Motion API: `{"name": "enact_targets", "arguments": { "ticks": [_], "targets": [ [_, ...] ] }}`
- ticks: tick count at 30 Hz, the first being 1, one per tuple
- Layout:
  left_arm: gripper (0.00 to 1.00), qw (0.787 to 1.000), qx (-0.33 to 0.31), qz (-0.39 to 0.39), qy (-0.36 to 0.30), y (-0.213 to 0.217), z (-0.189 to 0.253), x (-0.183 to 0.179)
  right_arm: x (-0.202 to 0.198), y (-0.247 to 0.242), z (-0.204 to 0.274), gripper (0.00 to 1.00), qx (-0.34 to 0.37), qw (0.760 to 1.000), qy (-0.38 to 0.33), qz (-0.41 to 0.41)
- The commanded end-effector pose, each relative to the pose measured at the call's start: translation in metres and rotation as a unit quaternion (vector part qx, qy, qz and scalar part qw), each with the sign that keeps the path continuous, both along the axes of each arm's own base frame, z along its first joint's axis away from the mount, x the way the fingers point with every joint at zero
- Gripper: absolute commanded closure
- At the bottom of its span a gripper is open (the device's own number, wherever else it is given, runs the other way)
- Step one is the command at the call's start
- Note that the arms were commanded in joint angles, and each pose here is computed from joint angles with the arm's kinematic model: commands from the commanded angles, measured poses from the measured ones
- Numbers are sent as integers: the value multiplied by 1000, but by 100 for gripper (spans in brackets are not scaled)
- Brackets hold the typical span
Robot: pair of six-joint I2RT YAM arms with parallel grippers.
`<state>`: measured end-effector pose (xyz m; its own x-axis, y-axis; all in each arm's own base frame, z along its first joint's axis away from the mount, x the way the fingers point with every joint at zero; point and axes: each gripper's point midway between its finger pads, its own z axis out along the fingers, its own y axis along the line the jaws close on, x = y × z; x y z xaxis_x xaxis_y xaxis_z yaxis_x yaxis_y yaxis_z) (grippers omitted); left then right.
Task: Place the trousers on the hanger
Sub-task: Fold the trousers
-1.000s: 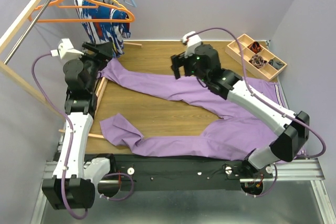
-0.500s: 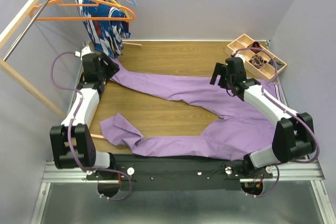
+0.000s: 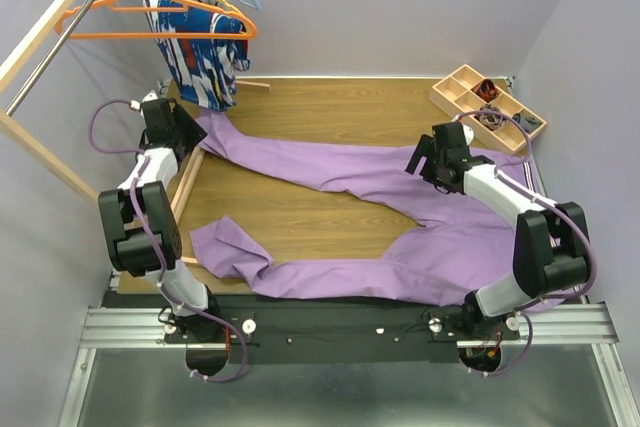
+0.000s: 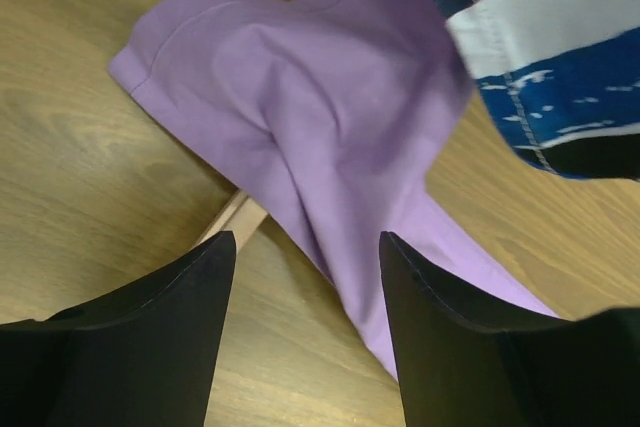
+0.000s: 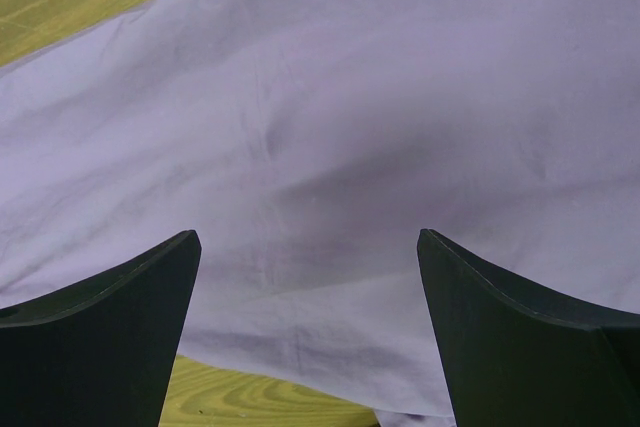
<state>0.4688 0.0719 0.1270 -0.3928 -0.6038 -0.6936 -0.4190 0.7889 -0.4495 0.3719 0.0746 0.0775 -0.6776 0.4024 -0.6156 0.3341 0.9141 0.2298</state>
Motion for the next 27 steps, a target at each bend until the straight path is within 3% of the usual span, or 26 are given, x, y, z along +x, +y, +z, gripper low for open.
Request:
{"name": "enact_targets", "arguments": {
  "ticks": [1, 9, 27],
  "targets": [
    [33, 1000, 12, 14, -4, 12, -6, 17, -7, -5, -19, 3, 9, 999, 31, -21],
    [39, 996, 15, 83, 9, 47, -32, 23, -6, -8, -21, 3, 11, 999, 36, -27],
    [40, 993, -46, 104, 20, 49, -73, 39, 0, -11, -23, 3, 6, 999, 40, -32]
  ]
}}
